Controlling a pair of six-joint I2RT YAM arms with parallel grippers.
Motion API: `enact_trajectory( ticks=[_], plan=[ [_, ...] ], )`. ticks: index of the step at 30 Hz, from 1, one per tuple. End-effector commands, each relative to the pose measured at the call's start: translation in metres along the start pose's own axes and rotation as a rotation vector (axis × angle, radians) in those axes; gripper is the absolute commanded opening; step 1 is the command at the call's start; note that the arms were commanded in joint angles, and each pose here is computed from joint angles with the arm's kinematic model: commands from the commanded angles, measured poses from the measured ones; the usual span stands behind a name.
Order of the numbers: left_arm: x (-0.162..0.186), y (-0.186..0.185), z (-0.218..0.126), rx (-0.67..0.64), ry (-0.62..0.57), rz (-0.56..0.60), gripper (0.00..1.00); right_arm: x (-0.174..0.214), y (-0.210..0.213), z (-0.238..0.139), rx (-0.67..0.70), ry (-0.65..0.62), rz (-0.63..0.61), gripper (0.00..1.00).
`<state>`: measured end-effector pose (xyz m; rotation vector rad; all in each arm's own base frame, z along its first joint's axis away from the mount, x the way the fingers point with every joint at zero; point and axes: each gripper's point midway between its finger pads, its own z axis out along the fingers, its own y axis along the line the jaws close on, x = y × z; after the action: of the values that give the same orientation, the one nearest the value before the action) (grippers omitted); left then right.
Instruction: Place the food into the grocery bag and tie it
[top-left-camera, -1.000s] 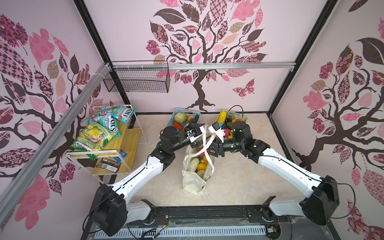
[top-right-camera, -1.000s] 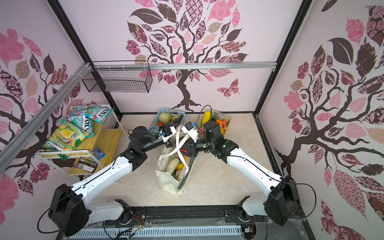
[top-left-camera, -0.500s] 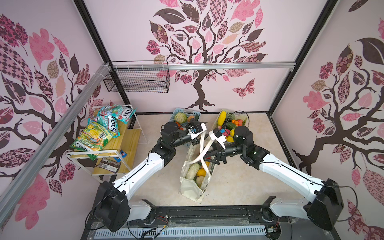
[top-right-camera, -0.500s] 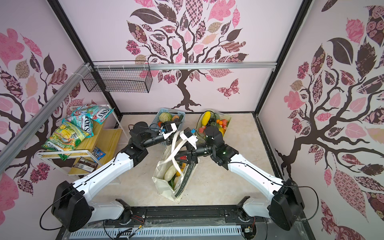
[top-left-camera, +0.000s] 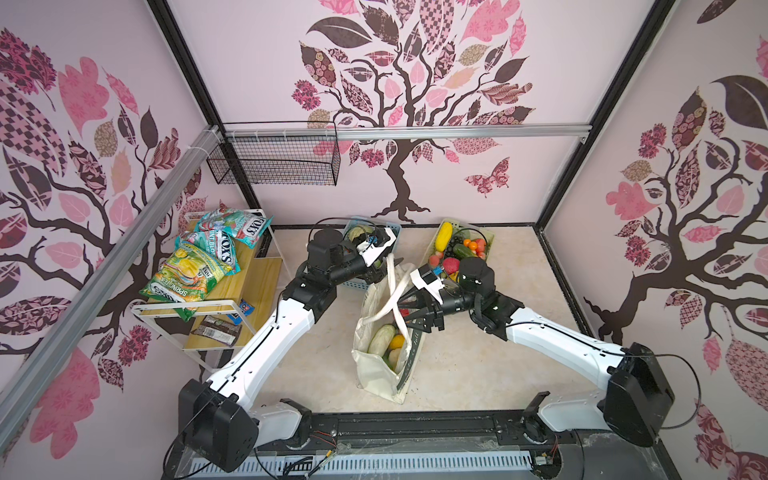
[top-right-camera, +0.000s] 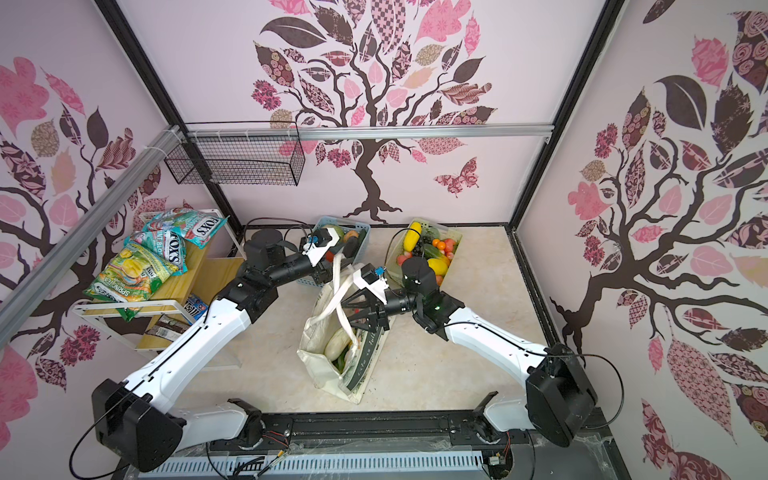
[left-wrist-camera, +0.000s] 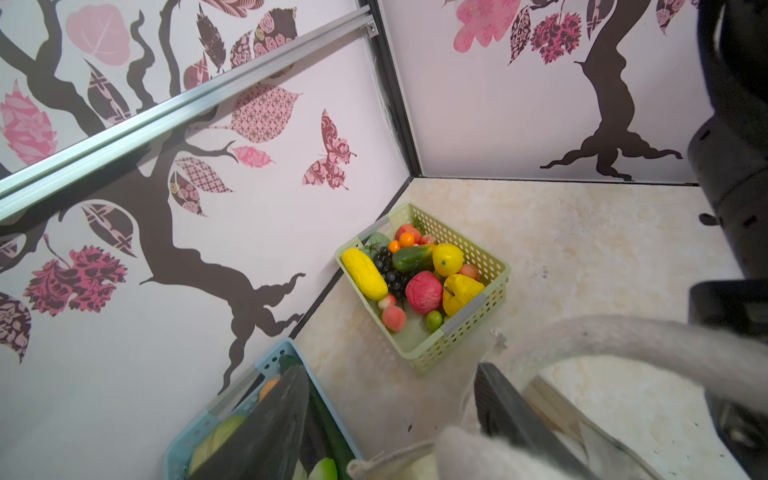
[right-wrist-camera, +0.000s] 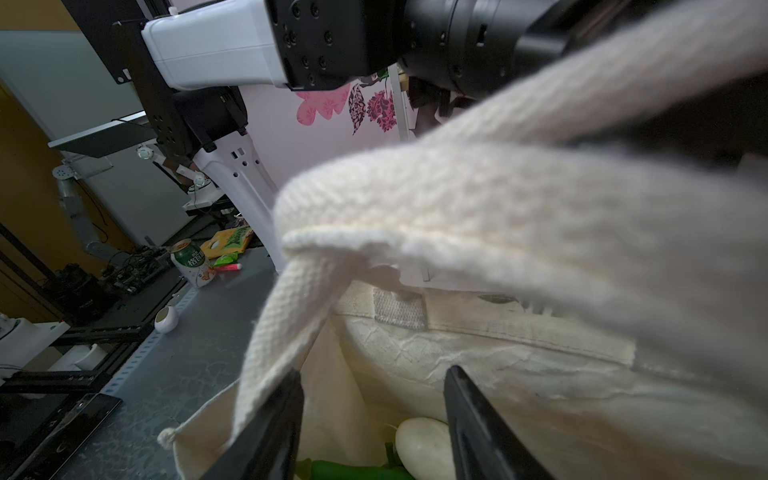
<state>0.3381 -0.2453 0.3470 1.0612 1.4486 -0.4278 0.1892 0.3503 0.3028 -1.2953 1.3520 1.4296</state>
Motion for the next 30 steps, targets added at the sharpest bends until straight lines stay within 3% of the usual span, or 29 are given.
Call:
enact_trajectory(
  ticks=[1, 7, 11, 14, 19, 25, 26, 27, 30],
  plan=[
    [0.010, -0.005, -0.015, -0.006, 0.080, -0.060, 0.68, -0.022, 0.005, 0.004, -0.029, -0.052, -0.027, 0.57],
    [0.017, 0.006, -0.034, -0.135, 0.110, -0.131, 0.75, -0.022, 0.008, 0.009, -0.072, -0.042, -0.008, 0.57],
    [0.019, 0.001, -0.038, -0.105, 0.168, -0.193, 0.78, -0.020, 0.011, 0.012, -0.084, -0.028, -0.012, 0.57],
    [0.039, 0.001, -0.033, -0.098, 0.255, -0.229, 0.77, -0.020, 0.012, 0.011, -0.082, -0.026, -0.011, 0.58],
    [0.068, 0.004, -0.029, -0.130, 0.368, -0.309, 0.66, -0.020, 0.012, 0.010, -0.066, -0.013, -0.021, 0.58],
    [0.052, 0.018, -0.041, -0.223, 0.324, -0.402, 0.52, -0.020, 0.009, 0.010, -0.048, -0.007, -0.024, 0.58],
    [0.047, 0.022, -0.043, -0.247, 0.308, -0.418, 0.53, -0.020, 0.008, 0.011, -0.047, -0.006, -0.020, 0.58],
    [0.039, 0.021, -0.045, -0.240, 0.286, -0.432, 0.60, -0.021, 0.008, 0.011, -0.046, -0.008, -0.021, 0.58],
    [0.010, 0.006, -0.045, -0.123, 0.185, -0.443, 0.73, -0.022, 0.005, 0.012, -0.046, -0.014, -0.017, 0.58]
  ],
)
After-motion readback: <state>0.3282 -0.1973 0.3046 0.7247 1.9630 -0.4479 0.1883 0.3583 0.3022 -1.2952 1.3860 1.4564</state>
